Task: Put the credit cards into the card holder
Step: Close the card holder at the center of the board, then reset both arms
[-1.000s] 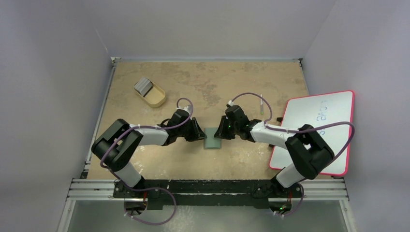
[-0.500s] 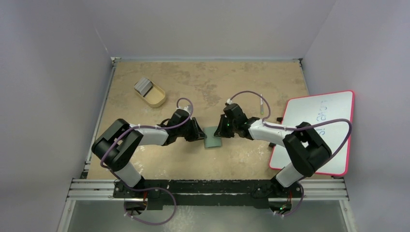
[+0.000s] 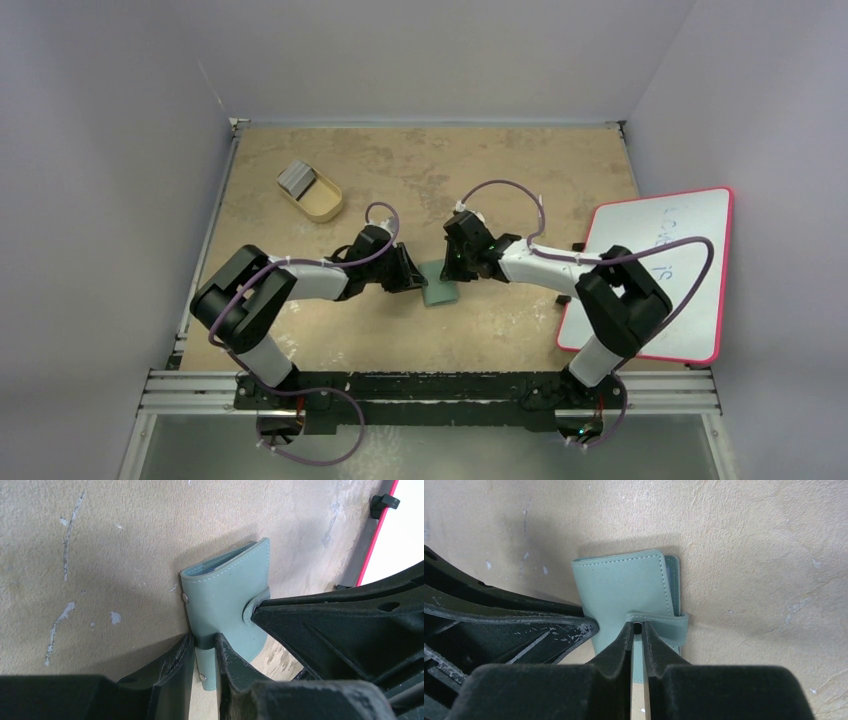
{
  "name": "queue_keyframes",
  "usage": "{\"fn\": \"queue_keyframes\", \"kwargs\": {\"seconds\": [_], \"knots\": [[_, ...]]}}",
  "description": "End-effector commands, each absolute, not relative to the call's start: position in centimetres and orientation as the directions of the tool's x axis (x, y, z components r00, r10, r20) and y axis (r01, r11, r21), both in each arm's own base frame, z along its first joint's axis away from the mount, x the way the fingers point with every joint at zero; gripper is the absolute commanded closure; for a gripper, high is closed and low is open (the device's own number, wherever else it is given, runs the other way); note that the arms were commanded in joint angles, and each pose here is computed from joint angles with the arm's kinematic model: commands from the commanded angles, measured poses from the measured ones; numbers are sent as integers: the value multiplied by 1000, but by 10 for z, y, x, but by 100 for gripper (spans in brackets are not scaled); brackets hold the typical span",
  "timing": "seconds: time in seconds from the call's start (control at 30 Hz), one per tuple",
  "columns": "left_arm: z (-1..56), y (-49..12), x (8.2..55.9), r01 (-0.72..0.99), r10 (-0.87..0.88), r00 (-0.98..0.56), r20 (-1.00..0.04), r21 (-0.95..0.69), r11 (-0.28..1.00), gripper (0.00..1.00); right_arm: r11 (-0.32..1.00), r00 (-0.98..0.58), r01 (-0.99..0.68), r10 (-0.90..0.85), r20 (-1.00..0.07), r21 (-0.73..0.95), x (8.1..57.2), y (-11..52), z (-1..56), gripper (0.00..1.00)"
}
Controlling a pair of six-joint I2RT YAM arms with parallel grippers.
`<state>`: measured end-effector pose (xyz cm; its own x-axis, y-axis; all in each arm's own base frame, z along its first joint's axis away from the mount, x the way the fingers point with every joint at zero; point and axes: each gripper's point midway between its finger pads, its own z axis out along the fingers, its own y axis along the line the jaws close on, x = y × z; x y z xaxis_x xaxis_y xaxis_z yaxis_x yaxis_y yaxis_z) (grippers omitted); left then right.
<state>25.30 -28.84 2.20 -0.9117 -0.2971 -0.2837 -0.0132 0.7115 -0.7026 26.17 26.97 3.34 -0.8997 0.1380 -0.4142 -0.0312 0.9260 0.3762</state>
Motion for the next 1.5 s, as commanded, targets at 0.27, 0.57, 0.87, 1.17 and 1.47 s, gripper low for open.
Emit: {"fn": "queue_keyframes", "kwargs": {"seconds": [0.27, 0.57, 0.87, 1.17, 1.47], "knots": [[19, -290, 257, -4, -296, -907, -299, -698, 716, 79, 994, -953, -77, -49, -299, 82, 212, 254, -29, 100], [38, -294, 265, 1, -325, -891, -317, -719, 695, 79, 991, -947, -78, -39, -320, 109, 220, 263, -9, 100], [148, -260, 299, 82, -320, -757, -570, -568, 819, 74, 976, -716, -80, 85, -693, 201, 298, 242, 160, 73], [322, -199, 292, 162, -359, -480, -800, -484, 860, 46, 925, -491, -152, 234, -839, 347, 279, 208, 292, 27], [369, -161, 248, 186, -458, -381, -803, -552, 813, 38, 882, -411, -136, 364, -836, 451, 248, 172, 334, 1]]}}
